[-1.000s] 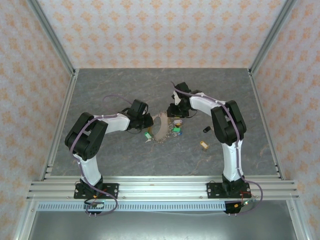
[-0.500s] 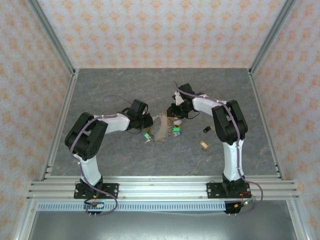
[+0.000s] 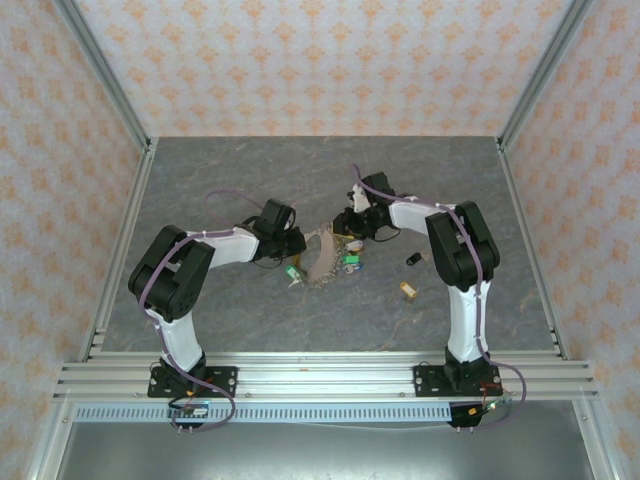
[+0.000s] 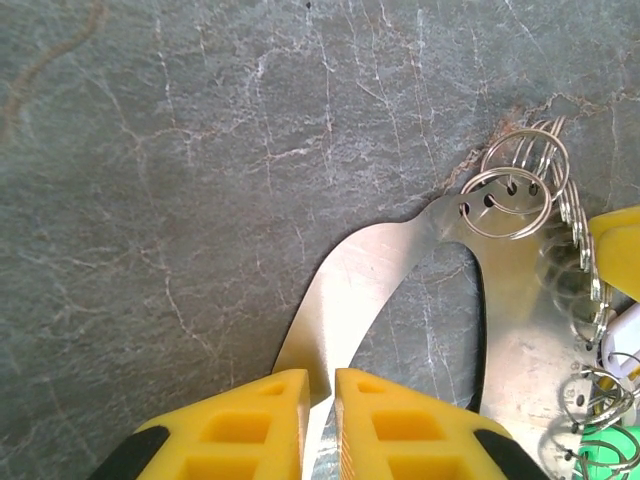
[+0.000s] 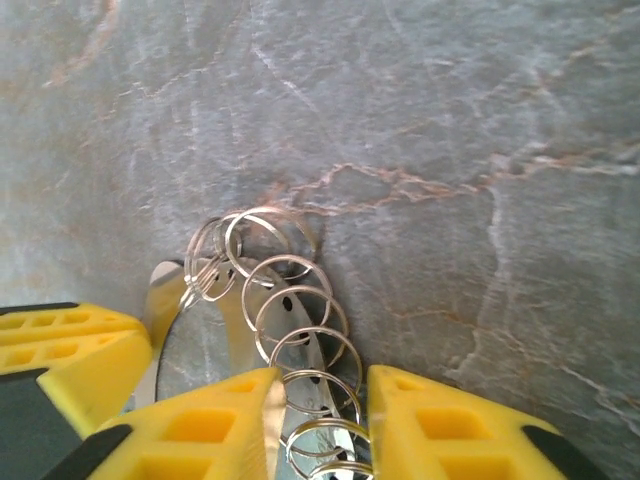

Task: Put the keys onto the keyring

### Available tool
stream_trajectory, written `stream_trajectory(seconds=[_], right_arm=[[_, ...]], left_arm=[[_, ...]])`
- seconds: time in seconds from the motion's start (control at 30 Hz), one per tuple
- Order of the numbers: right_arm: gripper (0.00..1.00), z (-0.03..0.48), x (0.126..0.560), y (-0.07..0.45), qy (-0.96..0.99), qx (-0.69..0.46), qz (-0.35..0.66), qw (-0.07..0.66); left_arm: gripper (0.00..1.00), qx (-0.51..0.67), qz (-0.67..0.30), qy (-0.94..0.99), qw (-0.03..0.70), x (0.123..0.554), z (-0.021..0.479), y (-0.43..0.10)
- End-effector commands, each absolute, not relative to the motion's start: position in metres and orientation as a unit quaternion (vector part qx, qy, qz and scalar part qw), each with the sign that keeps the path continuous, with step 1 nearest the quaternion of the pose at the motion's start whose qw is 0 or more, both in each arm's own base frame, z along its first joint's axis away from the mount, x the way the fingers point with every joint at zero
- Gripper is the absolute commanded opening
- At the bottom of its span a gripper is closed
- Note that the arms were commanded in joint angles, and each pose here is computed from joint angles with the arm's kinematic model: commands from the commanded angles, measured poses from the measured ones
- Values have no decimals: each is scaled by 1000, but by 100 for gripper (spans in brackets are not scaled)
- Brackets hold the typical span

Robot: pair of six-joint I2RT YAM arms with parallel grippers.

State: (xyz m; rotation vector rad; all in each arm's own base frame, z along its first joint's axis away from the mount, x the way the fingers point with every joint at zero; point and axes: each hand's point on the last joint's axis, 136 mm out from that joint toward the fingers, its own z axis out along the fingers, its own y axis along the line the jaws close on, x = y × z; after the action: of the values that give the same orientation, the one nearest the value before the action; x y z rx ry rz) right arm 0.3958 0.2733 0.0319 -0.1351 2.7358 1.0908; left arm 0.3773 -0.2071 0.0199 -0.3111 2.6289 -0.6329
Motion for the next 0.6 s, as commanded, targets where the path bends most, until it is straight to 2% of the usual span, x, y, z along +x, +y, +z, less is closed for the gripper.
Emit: stream_trajectory(seconds=[0.0, 0.43, 0.57], right_arm=[[34, 27, 358, 294, 904, -71, 421, 29], [32, 35, 356, 291, 899, -63, 431, 42], [24, 30, 357, 289, 903, -54, 424, 42]], left_arm=[[16, -112, -213, 951, 193, 363, 14, -203], [15, -141, -218, 945, 198, 367, 11, -199], [16, -139, -224, 943, 201, 366, 14, -200]])
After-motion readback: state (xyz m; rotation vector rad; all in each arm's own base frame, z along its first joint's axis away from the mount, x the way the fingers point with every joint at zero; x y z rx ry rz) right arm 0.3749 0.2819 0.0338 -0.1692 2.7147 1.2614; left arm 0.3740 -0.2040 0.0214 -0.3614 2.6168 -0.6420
